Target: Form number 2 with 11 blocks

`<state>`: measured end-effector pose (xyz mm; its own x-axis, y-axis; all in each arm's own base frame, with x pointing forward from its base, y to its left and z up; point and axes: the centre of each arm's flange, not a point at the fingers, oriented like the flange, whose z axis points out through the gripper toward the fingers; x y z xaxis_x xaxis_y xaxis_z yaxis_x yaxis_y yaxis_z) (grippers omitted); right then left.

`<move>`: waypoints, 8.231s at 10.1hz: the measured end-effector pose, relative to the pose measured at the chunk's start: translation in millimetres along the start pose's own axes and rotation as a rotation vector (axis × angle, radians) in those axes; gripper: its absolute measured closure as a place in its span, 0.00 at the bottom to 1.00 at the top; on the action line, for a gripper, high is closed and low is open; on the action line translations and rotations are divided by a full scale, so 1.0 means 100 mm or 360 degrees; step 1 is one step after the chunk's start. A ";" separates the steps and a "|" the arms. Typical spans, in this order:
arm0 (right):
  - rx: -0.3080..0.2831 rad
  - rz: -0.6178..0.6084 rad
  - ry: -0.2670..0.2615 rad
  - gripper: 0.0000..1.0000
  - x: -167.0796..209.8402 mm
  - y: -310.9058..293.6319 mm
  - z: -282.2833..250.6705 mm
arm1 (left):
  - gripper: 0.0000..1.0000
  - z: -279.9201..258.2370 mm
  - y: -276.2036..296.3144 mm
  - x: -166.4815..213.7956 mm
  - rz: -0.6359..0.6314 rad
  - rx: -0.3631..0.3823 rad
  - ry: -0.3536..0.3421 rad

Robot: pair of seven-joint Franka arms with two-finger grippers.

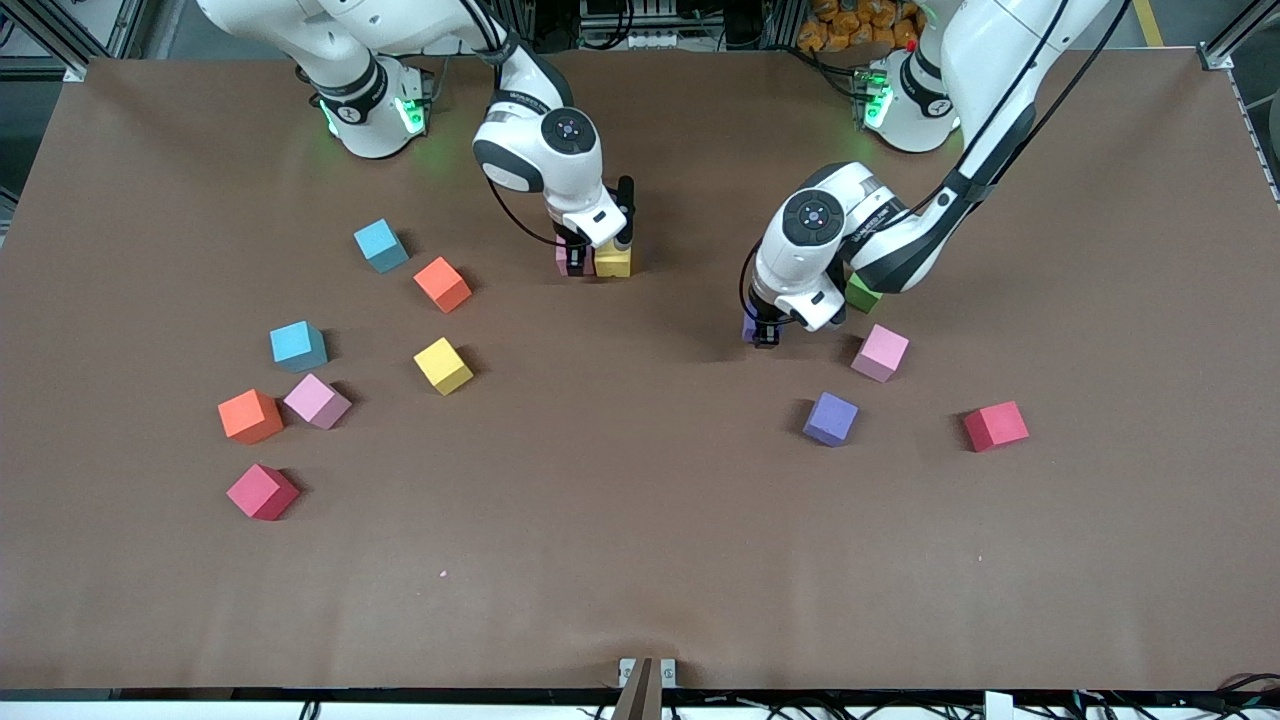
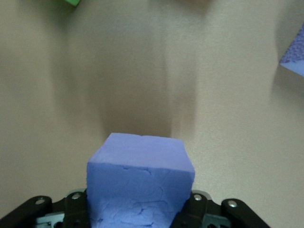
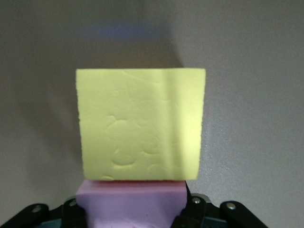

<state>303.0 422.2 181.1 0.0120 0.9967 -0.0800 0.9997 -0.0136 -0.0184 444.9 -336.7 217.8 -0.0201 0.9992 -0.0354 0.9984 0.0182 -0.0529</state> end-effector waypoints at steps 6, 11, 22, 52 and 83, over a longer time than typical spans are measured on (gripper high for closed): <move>-0.0007 0.0032 0.0000 0.37 -0.02 0.09 0.00 | 0.38 -0.04 -0.16 -0.18 -0.0101 0.0018 -0.0008; -0.0001 0.0060 -0.0006 0.00 -0.04 0.11 0.04 | 0.38 -0.04 -0.23 -0.24 -0.0118 0.0037 0.0010; -0.0100 0.0069 -0.0219 0.00 -0.51 0.47 -1.05 | 0.38 0.17 -1.22 -1.17 0.0023 0.0144 0.0012; -0.0016 0.1345 0.0167 0.00 -1.87 2.23 -0.43 | 0.00 -0.53 -0.80 -1.61 0.0054 0.0068 0.0198; 0.0160 0.1743 0.0124 0.42 -0.56 1.68 -0.98 | 0.00 -0.32 1.88 0.96 0.0841 -0.0009 0.0120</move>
<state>472.2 372.1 280.5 0.8955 0.4433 -0.0394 0.4410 -0.8957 -0.0570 632.1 -235.7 236.5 0.4894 0.8719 0.0163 0.8716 -0.4884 -0.0419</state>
